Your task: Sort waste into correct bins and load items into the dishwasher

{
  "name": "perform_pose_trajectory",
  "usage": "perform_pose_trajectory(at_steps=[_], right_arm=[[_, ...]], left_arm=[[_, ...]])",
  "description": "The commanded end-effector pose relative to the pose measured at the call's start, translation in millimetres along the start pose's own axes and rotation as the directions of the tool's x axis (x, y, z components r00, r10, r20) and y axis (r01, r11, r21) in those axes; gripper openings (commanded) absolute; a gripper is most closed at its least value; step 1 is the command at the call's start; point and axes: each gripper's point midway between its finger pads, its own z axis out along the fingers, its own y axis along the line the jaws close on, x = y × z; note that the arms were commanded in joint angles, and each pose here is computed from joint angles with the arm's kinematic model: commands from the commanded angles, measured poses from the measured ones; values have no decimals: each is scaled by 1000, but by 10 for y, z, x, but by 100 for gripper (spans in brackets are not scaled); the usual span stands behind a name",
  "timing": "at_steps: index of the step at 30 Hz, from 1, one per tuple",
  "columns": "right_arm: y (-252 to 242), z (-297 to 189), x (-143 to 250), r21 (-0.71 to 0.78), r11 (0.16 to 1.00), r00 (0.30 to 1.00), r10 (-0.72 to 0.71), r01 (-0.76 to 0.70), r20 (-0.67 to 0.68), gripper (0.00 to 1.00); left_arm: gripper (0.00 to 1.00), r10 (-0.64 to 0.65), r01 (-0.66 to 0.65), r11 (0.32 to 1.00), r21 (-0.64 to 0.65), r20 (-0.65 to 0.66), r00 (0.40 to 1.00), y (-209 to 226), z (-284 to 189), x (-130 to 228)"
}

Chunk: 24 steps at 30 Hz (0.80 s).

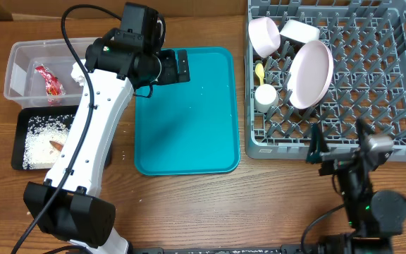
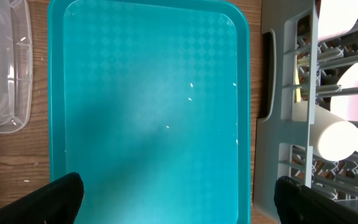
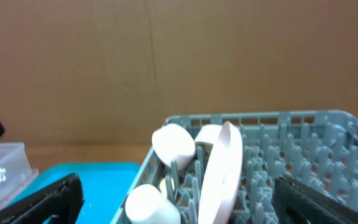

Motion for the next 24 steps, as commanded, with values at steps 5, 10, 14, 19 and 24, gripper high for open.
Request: perform_pose_trajectory(at_steps=[5, 10, 14, 19, 24], right_arm=[[-91, -81, 567, 15, 1000, 1000, -1, 1, 9, 100], [-111, -109, 712, 18, 1000, 1000, -2, 2, 19, 100], [-143, -129, 809, 35, 999, 999, 32, -32, -9, 100], [-156, -133, 919, 42, 998, 998, 39, -37, -52, 100], [-156, -133, 924, 42, 998, 998, 39, -37, -55, 100]], left_arm=[[100, -7, 6, 1000, 15, 28, 1000, -46, -98, -49], [100, -7, 6, 1000, 15, 28, 1000, -46, -98, -49], [100, -7, 6, 1000, 15, 28, 1000, -46, -98, -49], [100, -7, 6, 1000, 15, 28, 1000, -46, -98, -49], [100, -7, 6, 1000, 15, 28, 1000, -46, -98, -49]])
